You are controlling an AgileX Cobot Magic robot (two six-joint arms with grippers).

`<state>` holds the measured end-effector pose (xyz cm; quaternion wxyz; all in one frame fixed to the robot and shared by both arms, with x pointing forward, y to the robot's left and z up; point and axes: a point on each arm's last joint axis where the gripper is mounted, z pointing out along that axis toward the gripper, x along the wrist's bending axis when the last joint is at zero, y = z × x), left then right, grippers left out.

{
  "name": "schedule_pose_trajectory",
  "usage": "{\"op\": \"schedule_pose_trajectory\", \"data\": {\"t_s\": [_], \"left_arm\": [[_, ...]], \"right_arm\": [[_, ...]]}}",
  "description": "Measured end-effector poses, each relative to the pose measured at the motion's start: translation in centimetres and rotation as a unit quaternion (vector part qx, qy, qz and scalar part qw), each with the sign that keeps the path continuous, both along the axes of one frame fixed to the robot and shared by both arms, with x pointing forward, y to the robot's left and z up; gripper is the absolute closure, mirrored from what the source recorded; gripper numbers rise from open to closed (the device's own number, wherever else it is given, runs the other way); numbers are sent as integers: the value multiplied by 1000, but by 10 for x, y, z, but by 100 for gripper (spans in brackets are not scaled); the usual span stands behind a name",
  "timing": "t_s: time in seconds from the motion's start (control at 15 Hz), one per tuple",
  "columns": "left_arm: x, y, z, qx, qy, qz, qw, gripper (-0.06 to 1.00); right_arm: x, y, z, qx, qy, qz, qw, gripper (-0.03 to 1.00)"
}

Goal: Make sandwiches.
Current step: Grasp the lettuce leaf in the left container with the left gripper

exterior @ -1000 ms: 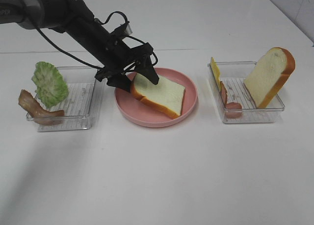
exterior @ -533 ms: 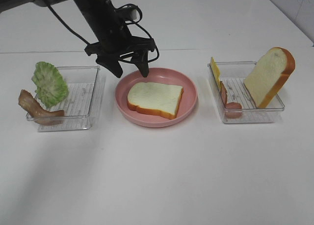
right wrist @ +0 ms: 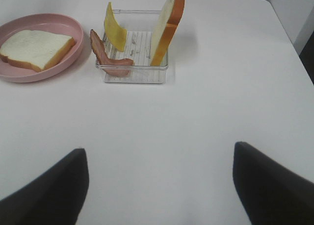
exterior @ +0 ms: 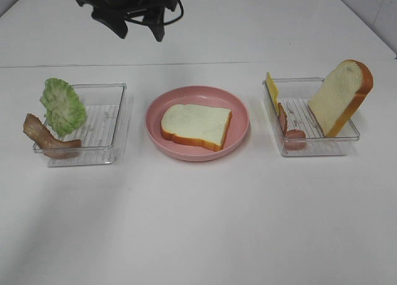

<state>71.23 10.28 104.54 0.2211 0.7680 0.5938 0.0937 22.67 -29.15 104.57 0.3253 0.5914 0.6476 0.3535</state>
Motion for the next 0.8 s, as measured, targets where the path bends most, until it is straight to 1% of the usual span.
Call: {"op": "schedule_pose_trajectory", "data": {"t_s": [0.07, 0.2, 0.27, 0.4, 0.6, 0.67, 0.73, 0.8], "left_arm": [[1, 27, 26, 2, -28, 25, 999, 26], [-3, 57, 47, 0, -38, 52, 998, 26], [-5, 64, 47, 2, -33, 59, 998, 26], [-14, 95, 51, 8, -16, 88, 996, 26], [-26, 131, 51, 15, 8, 123, 992, 26], [-29, 146, 48, 25, 16, 138, 990, 27], [-29, 146, 48, 25, 16, 138, 990, 27], [-32, 159, 34, 49, 38, 150, 987, 29]], "right_arm": [[0, 0, 0, 0, 0, 0, 1000, 21], [0, 0, 0, 0, 0, 0, 1000, 21], [0, 0, 0, 0, 0, 0, 1000, 21], [0, 0, 0, 0, 0, 0, 1000, 21], [0, 1, 0, 3, 0, 2, 1000, 21], [0, 1, 0, 3, 0, 2, 1000, 21], [0, 1, 0, 3, 0, 2, 1000, 21], [0, 1, 0, 3, 0, 2, 1000, 21]]}}
